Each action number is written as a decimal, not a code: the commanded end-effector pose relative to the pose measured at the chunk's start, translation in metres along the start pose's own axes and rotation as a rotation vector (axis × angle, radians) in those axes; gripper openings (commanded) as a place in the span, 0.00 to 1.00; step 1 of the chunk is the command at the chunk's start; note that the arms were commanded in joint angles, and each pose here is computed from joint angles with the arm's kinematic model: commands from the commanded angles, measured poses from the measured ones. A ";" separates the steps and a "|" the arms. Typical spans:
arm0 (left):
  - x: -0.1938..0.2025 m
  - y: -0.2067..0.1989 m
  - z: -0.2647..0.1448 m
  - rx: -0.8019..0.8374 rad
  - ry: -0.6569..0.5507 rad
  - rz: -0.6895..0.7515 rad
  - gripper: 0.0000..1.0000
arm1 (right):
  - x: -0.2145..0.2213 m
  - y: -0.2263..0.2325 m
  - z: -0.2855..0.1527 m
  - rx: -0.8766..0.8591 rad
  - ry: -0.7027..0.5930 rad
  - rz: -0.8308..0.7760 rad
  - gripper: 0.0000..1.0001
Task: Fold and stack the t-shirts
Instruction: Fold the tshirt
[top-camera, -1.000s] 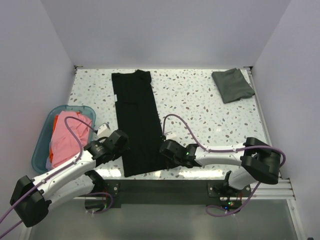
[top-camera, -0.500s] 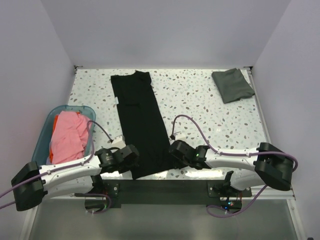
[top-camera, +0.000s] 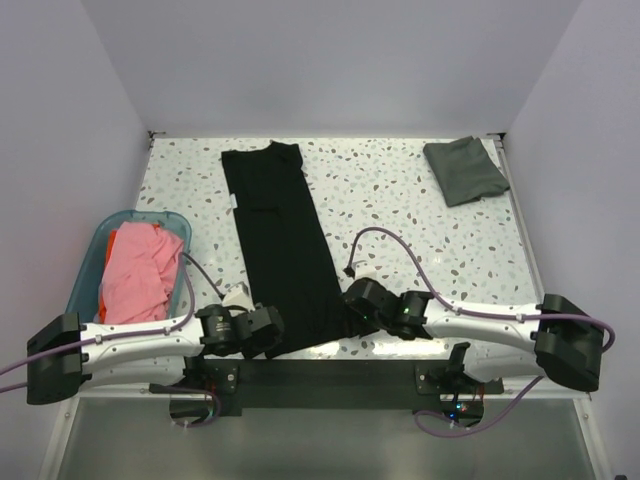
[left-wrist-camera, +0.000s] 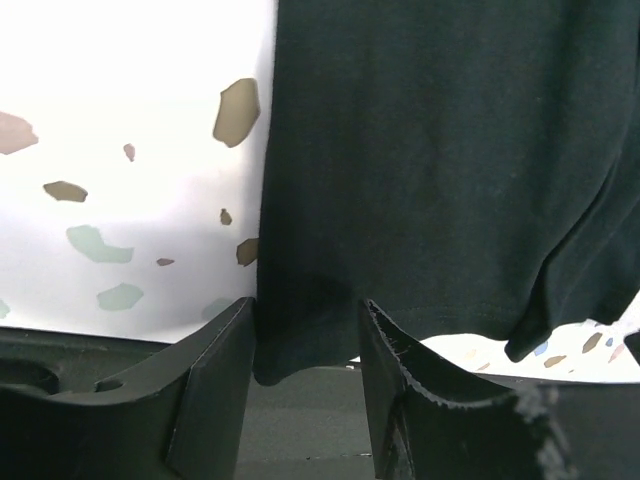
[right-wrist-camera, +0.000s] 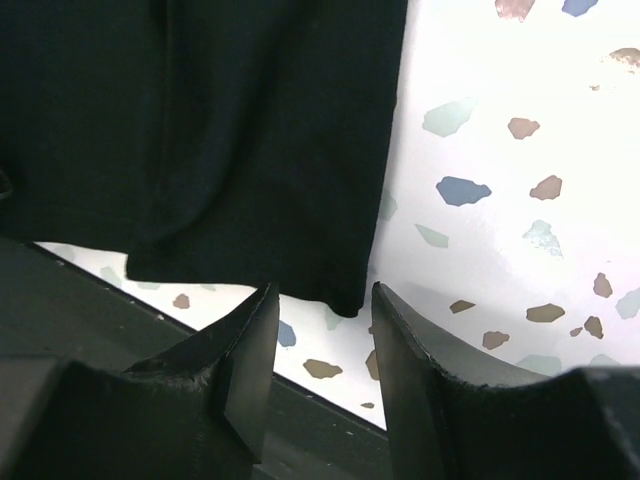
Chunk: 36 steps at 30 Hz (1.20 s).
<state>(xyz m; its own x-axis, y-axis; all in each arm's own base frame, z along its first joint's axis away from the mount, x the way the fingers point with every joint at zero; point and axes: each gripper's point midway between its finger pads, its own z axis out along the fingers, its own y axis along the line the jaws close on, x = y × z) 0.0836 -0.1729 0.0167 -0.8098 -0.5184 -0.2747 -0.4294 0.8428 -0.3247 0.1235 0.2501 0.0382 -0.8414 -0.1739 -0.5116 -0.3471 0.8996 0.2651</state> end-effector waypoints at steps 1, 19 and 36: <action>0.001 0.028 0.003 -0.098 -0.001 -0.014 0.50 | -0.014 0.009 -0.007 -0.020 -0.042 0.027 0.47; 0.019 0.031 0.009 -0.087 0.053 0.056 0.00 | 0.017 0.003 0.025 0.005 0.049 0.054 0.20; -0.051 -0.040 -0.037 0.155 -0.158 0.063 0.00 | -0.037 0.000 -0.033 0.092 -0.071 -0.067 0.09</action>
<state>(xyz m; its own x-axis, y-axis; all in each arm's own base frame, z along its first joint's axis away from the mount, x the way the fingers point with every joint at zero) 0.0864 -0.1897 0.0493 -0.8254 -0.4779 -0.3005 -0.3371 0.8442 -0.4167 0.1159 0.2359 0.0597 -0.8345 -0.1770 -0.5219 -0.3442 0.9069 0.2429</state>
